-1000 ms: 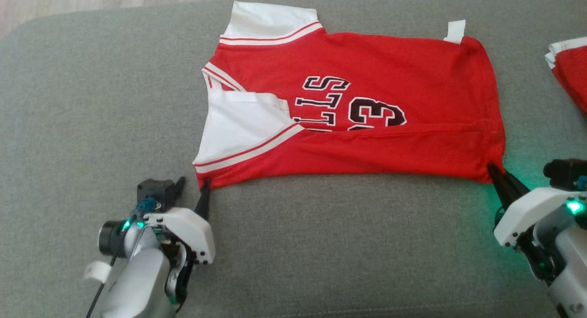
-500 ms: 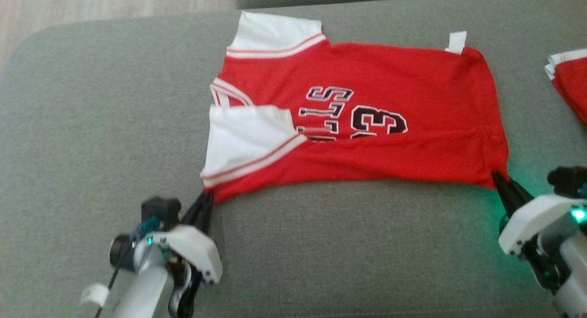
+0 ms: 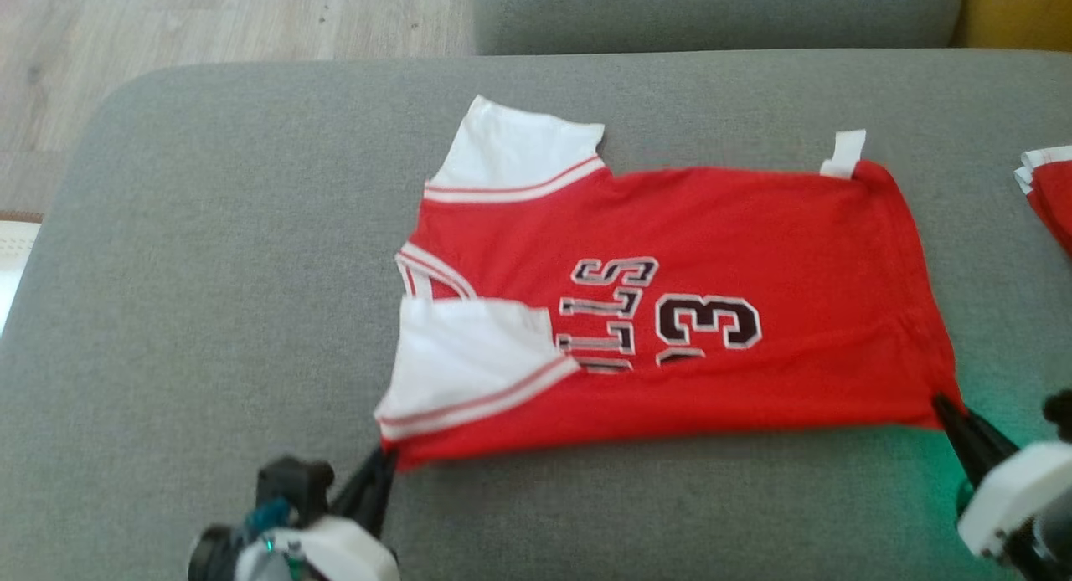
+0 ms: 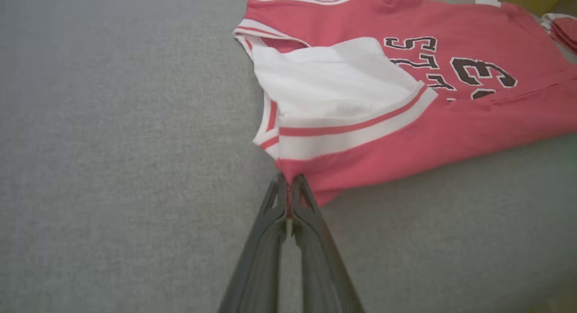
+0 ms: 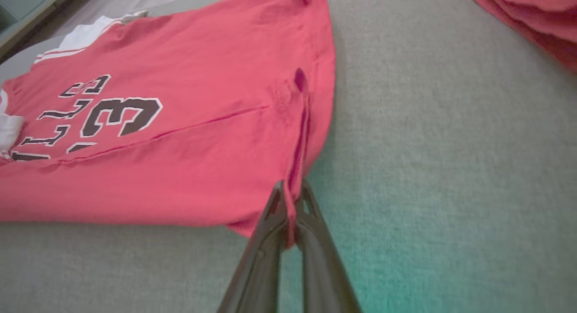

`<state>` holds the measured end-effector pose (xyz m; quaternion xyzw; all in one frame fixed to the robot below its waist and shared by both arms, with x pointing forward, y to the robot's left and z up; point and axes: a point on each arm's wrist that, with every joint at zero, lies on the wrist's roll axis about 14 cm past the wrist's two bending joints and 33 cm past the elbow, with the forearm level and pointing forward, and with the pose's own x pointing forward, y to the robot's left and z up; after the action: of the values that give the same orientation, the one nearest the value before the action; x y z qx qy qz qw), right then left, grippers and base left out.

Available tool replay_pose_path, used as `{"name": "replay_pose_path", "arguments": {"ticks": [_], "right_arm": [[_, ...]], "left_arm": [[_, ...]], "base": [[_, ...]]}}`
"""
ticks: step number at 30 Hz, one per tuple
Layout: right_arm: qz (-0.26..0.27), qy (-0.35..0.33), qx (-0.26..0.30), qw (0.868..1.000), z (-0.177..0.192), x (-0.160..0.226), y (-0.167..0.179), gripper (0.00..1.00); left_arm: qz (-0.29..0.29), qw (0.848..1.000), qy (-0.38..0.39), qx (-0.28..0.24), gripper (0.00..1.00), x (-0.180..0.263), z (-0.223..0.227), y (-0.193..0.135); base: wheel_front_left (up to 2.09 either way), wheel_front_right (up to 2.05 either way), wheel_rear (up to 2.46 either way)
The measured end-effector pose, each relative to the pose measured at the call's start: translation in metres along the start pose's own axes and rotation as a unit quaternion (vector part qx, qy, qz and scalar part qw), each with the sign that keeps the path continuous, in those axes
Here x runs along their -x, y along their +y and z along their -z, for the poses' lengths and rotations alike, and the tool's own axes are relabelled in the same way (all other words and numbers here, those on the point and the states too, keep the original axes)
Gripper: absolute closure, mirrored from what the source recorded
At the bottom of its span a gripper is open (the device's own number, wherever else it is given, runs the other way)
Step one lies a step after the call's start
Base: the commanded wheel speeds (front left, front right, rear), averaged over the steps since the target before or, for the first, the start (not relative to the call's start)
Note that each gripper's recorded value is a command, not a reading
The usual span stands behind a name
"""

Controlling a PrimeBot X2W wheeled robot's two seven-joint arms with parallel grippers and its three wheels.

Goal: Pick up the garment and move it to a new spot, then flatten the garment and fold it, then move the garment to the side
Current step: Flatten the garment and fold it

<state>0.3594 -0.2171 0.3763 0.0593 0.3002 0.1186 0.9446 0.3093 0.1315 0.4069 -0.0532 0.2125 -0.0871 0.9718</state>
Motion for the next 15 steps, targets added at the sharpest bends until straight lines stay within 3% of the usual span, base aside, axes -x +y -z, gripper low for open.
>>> {"name": "replay_pose_path", "arguments": {"ticks": [11,12,13,14,15], "right_arm": [[0.022,0.046,-0.01,0.999,0.033,0.025,-0.016,1.0],[0.024,0.046,-0.006,0.999,0.032,0.026,-0.017,0.85],[0.025,0.047,-0.003,0.999,0.032,0.026,-0.018,0.35],[0.026,0.045,-0.002,0.999,0.031,0.026,-0.018,0.0],[0.029,0.042,-0.002,0.999,0.029,0.025,-0.019,0.0]], "left_arm": [[0.023,0.996,0.089,0.008,1.0,0.025,0.04,-0.017],[0.024,0.995,0.094,0.009,1.0,0.025,0.042,-0.018],[0.026,0.995,0.1,0.008,1.0,0.025,0.045,-0.019],[0.027,0.994,0.108,0.007,0.72,0.025,0.048,-0.02],[0.028,0.993,0.114,0.006,0.0,0.026,0.051,-0.02]], "base": [[0.0,0.0,0.0],[0.0,0.0,0.0],[0.0,0.0,0.0],[0.0,0.0,0.0],[0.0,0.0,0.0]]}}
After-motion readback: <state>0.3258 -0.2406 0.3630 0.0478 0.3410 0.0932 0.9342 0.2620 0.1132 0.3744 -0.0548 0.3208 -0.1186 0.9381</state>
